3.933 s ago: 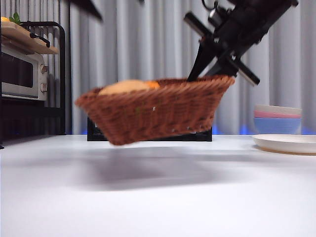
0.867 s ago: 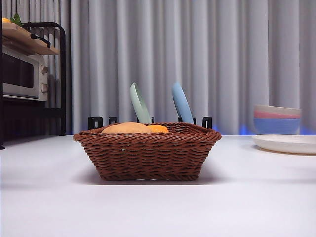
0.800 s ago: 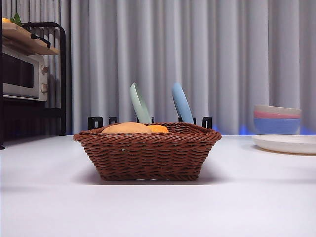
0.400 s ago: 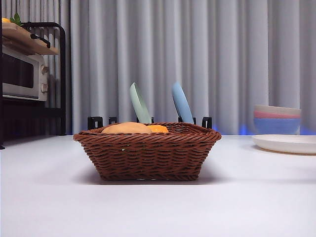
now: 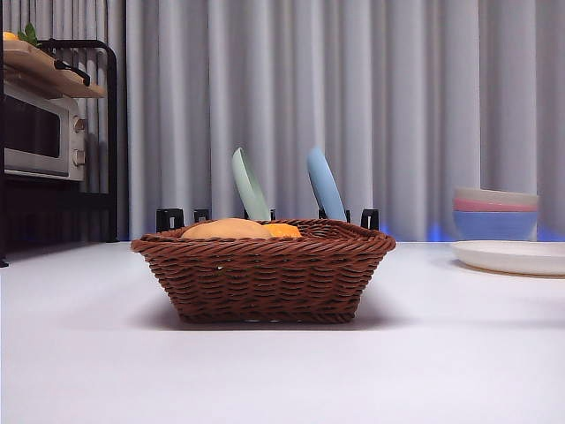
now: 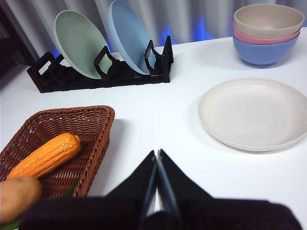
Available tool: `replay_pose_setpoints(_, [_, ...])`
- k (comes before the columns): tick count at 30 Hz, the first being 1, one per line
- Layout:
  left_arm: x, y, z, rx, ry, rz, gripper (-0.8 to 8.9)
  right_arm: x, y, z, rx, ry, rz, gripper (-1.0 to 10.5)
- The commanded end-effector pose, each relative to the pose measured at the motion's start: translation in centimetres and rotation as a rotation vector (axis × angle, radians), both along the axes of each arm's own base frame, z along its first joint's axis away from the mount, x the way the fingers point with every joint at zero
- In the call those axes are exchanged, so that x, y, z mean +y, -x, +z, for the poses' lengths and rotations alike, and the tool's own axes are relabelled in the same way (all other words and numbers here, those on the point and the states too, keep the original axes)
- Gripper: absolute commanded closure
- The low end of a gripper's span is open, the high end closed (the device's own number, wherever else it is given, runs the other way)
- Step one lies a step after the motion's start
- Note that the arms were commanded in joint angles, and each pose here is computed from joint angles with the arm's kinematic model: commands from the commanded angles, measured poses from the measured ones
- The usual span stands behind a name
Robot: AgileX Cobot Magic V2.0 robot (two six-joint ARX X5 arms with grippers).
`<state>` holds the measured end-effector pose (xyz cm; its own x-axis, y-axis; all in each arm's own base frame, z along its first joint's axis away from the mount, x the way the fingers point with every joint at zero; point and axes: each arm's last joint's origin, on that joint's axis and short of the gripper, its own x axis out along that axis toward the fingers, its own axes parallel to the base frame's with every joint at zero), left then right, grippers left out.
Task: Pick up the basket,pick up the corn from the table,pick up the potato from the table,pick up the cucumber from the table,put all items into the basket
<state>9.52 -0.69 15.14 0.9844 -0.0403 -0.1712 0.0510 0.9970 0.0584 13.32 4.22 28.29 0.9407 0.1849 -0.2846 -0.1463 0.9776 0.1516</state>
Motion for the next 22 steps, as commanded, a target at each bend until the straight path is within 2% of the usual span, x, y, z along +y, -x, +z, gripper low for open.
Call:
replay_pose_setpoints(1, [0.0, -0.1, -0.4, 0.009, 0.005, 0.006, 8.16, 0.0, 0.0, -0.1, 0.000, -0.010, -0.006, 9.6])
replay_pose_setpoints(18, [0.0, -0.1, -0.4, 0.008, 0.005, 0.006, 8.16, 0.0, 0.0, -0.1, 0.002, -0.003, -0.004, 9.6])
replay_pose_setpoints(20, [0.0, -0.1, -0.4, 0.008, 0.005, 0.006, 8.16, -0.2, 0.4, 0.1, -0.023, 0.058, 0.001, 9.6])
replay_pose_setpoints(22, [0.0, -0.1, -0.4, 0.007, 0.005, 0.006, 8.16, -1.0, 1.0, 0.2, -0.057, 0.119, -0.056, 9.6])
